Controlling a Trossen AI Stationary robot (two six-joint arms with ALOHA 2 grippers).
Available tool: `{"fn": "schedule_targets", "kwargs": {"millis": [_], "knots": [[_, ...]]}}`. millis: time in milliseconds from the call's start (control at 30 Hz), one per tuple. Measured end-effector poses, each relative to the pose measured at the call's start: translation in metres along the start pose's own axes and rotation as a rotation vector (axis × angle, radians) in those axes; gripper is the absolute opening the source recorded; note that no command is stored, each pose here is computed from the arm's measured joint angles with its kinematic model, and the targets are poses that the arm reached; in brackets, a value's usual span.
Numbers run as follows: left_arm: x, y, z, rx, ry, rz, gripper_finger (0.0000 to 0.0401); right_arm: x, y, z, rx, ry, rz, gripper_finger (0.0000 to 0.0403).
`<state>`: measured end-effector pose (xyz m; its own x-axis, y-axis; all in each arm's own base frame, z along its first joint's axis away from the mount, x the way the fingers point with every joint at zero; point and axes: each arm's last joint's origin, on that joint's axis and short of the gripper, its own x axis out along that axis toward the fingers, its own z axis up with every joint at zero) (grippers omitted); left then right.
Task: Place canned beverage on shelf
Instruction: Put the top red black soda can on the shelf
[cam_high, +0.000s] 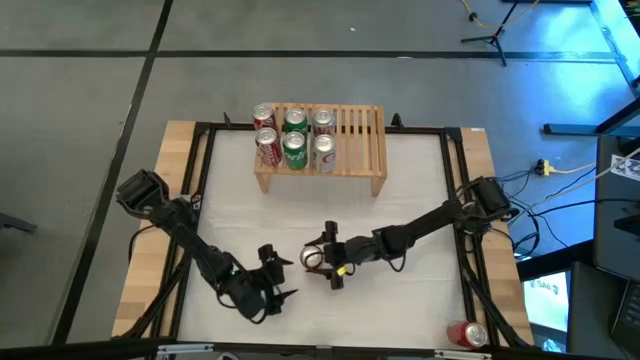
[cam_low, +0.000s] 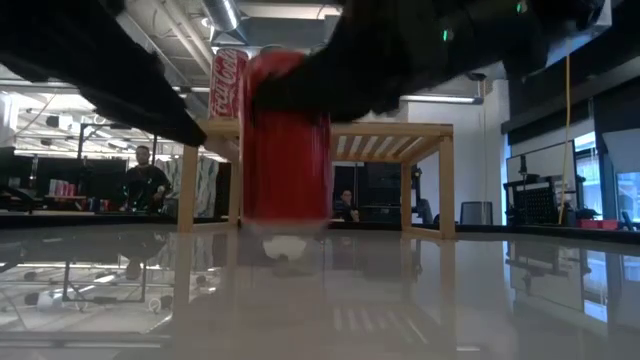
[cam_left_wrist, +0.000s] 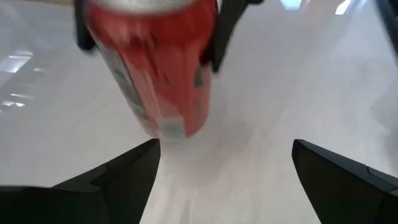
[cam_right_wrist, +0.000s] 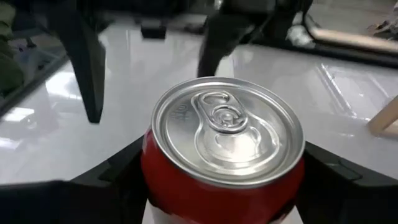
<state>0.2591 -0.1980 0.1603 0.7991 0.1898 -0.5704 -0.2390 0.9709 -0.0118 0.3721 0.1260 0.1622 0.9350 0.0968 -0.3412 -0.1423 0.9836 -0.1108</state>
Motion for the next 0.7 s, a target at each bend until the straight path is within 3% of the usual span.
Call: {"fn": "schedule_targets", "kwargs": {"millis": [400, 700], "knots": [[-0.01, -0.014, -0.007, -0.017, -0.09, 0.006, 0.0354, -0.057, -0.007, 0.06, -0.017, -0.064, -0.03, 0.0292], [-0.01, -0.014, -0.007, -0.031, -0.093, 0.001, 0.0354, -0.136, -0.033, 0.109, 0.013, -0.132, -0.165, 0.0292]]}}
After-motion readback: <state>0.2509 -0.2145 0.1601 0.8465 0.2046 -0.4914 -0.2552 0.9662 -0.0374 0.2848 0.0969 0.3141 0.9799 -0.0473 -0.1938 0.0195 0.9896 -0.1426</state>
